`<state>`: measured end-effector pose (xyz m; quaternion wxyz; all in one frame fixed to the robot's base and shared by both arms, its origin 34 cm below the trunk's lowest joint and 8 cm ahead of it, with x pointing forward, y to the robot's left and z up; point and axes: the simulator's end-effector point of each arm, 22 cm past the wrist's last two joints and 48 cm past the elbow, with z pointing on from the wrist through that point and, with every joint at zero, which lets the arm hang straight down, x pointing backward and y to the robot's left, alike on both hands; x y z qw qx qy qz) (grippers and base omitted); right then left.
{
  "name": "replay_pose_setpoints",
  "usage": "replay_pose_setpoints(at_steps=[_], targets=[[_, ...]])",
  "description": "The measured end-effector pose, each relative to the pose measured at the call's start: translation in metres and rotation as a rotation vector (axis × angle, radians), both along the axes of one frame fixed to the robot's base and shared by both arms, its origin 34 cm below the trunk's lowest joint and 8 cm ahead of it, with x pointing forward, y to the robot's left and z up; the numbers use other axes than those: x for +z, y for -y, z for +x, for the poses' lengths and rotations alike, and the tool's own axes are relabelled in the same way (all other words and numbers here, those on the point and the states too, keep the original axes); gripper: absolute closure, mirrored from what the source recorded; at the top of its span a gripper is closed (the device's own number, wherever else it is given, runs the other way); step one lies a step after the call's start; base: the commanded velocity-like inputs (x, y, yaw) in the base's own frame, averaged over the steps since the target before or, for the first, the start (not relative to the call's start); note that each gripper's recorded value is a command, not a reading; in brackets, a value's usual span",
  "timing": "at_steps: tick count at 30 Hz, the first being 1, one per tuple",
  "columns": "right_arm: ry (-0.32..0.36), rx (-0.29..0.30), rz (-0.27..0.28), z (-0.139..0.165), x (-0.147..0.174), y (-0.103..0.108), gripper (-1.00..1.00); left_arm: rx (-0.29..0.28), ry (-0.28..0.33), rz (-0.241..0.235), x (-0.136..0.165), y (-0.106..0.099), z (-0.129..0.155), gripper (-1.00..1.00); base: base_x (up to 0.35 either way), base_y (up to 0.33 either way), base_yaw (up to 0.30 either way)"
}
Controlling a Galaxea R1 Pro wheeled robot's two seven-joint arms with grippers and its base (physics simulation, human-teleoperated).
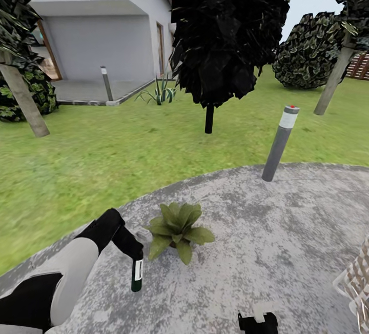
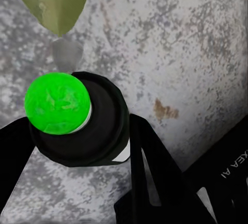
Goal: Pick up the pesticide atomizer in the garden and spray insectifuge to fully cover both potted plants in the garden.
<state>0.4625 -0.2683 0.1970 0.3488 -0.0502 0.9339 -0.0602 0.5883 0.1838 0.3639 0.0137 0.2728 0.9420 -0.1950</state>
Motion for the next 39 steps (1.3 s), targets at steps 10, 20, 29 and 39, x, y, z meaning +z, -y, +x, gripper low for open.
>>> replay_pose_setpoints(at_steps=[10, 20, 29, 39], targets=[[0.0, 0.0, 0.003, 0.0, 0.0, -0.001, -1.0, -0.016, 0.022, -0.006, 0.012, 0.006, 0.012, 1.0, 0.049, 0.123, -0.088], [-0.001, -0.001, 0.002, 0.0, 0.0, -0.001, -1.0, -0.126, -0.087, 0.008, 0.045, 0.019, 0.001, 1.0, 0.007, 0.018, -0.007], [0.0, -0.001, 0.002, 0.0, 0.0, -0.001, -1.0, -0.129, -0.093, 0.002, 0.052, 0.039, 0.002, 1.0, 0.0, 0.0, -0.053], [0.0, -0.001, 0.001, 0.0, 0.0, -0.001, -1.0, -0.193, -0.099, 0.025, 0.049, 0.058, -0.008, 1.0, 0.0, 0.0, -0.278]])
